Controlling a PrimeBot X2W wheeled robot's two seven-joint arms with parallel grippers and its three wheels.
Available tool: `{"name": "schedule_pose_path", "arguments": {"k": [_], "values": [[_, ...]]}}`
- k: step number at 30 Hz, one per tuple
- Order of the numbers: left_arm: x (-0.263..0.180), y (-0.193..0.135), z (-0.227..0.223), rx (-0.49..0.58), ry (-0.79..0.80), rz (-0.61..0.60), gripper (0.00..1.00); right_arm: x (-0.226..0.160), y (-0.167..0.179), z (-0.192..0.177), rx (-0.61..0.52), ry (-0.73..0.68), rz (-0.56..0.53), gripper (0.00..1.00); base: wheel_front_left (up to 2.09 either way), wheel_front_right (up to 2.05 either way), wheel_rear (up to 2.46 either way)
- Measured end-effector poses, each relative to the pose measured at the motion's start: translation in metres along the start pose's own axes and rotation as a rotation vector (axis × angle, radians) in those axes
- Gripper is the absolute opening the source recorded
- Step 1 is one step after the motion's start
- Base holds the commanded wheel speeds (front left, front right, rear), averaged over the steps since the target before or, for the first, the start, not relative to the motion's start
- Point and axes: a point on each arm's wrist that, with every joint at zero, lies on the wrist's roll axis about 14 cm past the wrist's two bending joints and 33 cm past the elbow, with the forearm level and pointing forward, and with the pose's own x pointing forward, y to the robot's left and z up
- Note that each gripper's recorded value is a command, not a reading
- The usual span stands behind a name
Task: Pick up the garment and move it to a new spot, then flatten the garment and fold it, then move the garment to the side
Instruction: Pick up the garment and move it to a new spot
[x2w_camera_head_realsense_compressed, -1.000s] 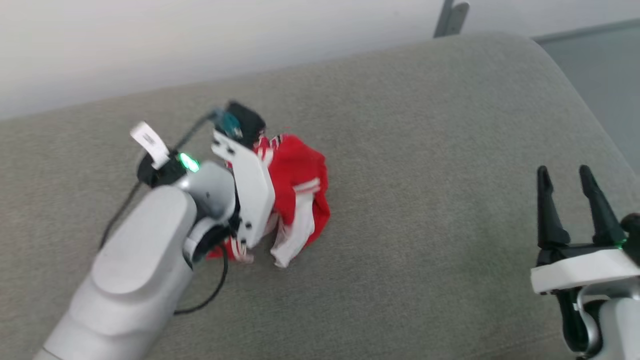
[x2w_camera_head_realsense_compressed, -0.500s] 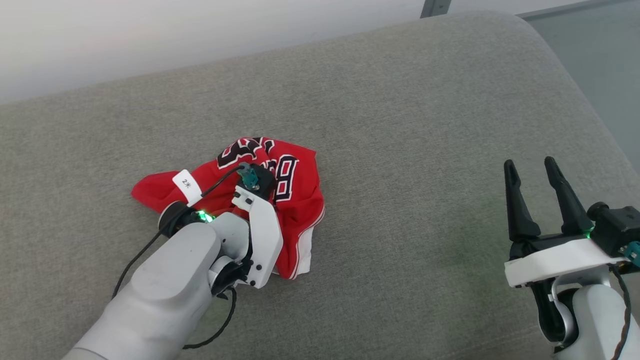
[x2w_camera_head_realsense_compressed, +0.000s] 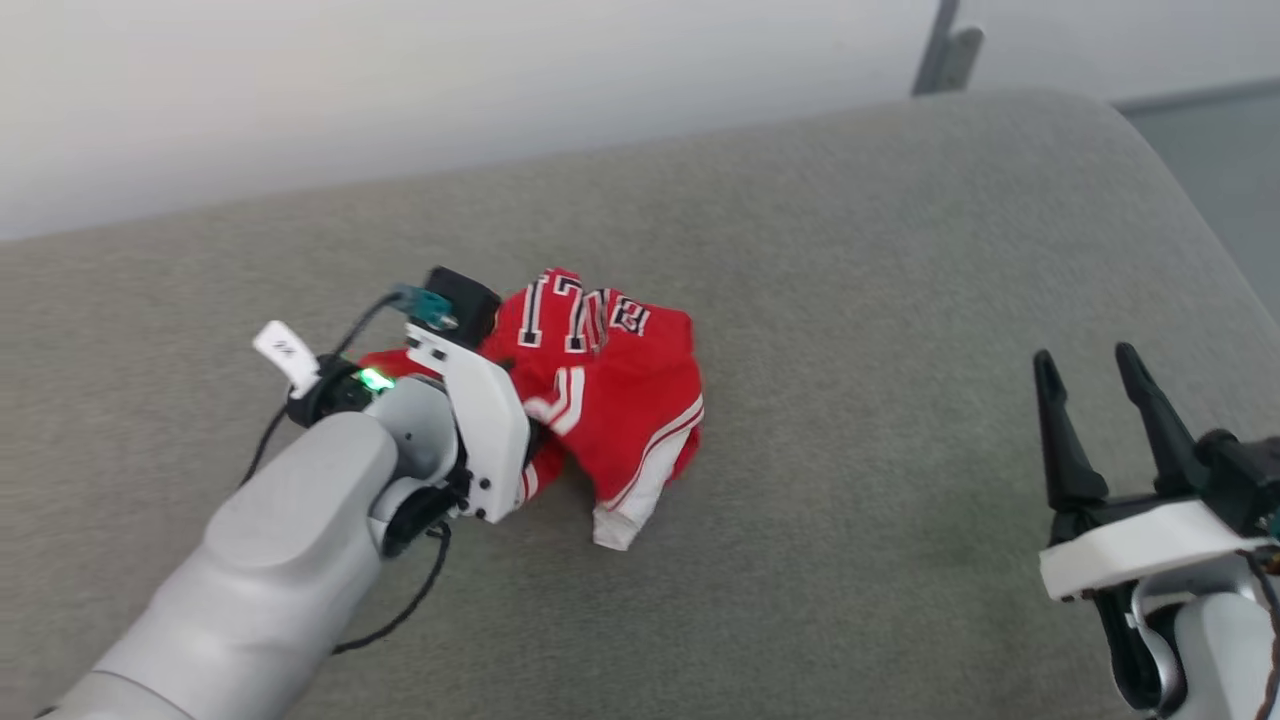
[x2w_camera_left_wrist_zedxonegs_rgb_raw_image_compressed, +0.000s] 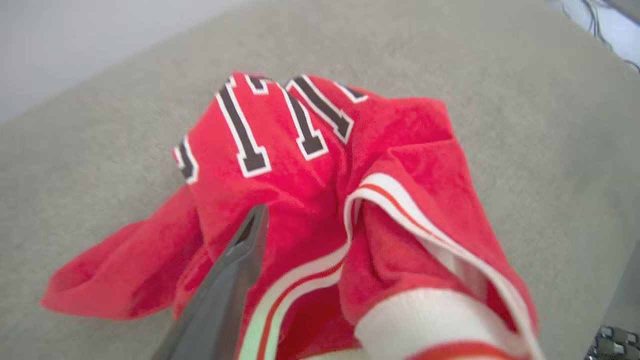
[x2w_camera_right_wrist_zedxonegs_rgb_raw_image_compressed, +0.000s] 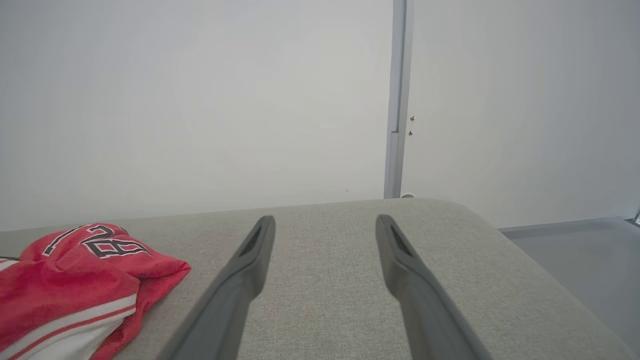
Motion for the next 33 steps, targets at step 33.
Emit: {"name": "schedule_pose_path", "arguments": {"k": [33], "values": [[-0.228,0.109,-0.001,-0.152,-0.695,0.573,1.0,-0.006,0.038,0.022,0.007,-0.065,0.093,1.0,0.0,0.0,0.0]]}}
